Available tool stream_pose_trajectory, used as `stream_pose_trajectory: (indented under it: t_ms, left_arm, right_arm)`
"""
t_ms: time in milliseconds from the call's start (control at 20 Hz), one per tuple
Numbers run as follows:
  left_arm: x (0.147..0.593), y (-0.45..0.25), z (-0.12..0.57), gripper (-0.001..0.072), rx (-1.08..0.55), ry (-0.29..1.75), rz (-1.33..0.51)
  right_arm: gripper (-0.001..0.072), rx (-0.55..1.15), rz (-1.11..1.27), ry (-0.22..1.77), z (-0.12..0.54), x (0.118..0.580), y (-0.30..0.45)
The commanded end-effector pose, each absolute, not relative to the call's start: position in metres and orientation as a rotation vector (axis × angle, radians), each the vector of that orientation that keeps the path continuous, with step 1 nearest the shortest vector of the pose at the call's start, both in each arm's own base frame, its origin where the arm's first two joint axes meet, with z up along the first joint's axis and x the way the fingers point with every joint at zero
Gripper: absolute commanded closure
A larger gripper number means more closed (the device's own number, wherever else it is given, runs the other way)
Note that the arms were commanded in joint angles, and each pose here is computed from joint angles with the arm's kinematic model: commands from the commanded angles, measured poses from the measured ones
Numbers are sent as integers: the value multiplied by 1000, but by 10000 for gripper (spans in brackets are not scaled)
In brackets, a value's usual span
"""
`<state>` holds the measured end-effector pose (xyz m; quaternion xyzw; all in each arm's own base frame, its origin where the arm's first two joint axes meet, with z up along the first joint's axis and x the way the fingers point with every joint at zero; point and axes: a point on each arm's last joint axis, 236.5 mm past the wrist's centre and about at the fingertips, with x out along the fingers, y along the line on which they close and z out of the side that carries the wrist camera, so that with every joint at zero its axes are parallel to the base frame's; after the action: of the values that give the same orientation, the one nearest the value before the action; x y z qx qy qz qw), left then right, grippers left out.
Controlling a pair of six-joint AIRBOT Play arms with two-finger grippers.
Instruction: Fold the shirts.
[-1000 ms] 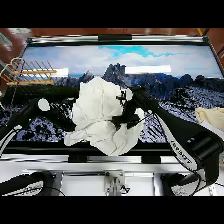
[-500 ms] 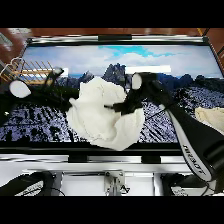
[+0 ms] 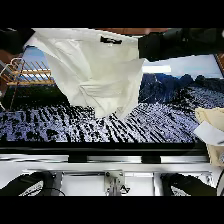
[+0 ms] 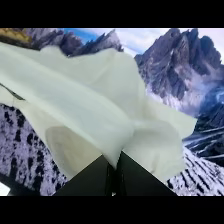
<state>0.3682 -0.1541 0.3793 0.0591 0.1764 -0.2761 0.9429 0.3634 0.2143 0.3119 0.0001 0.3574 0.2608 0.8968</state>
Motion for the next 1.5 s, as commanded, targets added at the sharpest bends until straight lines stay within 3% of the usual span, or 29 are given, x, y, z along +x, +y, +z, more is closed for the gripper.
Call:
stream_pose_trajectory:
  t_ms: [0, 250, 500, 650, 750, 1000, 1050, 1100, 1200, 1400, 1450]
  left_arm:
    - [328, -152, 327, 657, 69, 664, -590]
    - [328, -133, 171, 657, 45, 1078, -452]
    - [346, -195, 86, 657, -283, 1058, -481]
    - [327, -221, 58, 657, -258, 1082, -532]
    - [318, -234, 56, 657, -198, 1077, -589]
    - [331, -246, 69, 657, -212, 983, -599]
    - [331, -246, 70, 657, -213, 979, -600]
    - [331, -246, 72, 657, -205, 972, -605]
    - [330, -246, 75, 657, -184, 955, -619]
    - [330, -245, 81, 657, -178, 935, -626]
    - [329, -245, 84, 657, -177, 927, -629]
  right_arm:
    - [637, -60, 602, 886, 281, 323, 231]
    - [637, -246, 553, 1321, 144, 283, 230]
    - [636, -209, 407, 1483, 59, 274, 217]
    - [600, -160, 358, 1610, 24, 250, 214]
    - [306, -150, 296, 1707, 13, 230, 203]
    - [295, -49, 149, 1796, -20, 209, 195]
    - [161, 12, 141, 1819, -35, 201, 202]
    - [133, 85, 151, 1849, -48, 190, 211]
    - [133, 253, 186, 1905, -62, 169, 238]
    - [136, 252, -12, 1851, -93, 165, 223]
    - [224, 282, -38, 1837, -96, 168, 223]
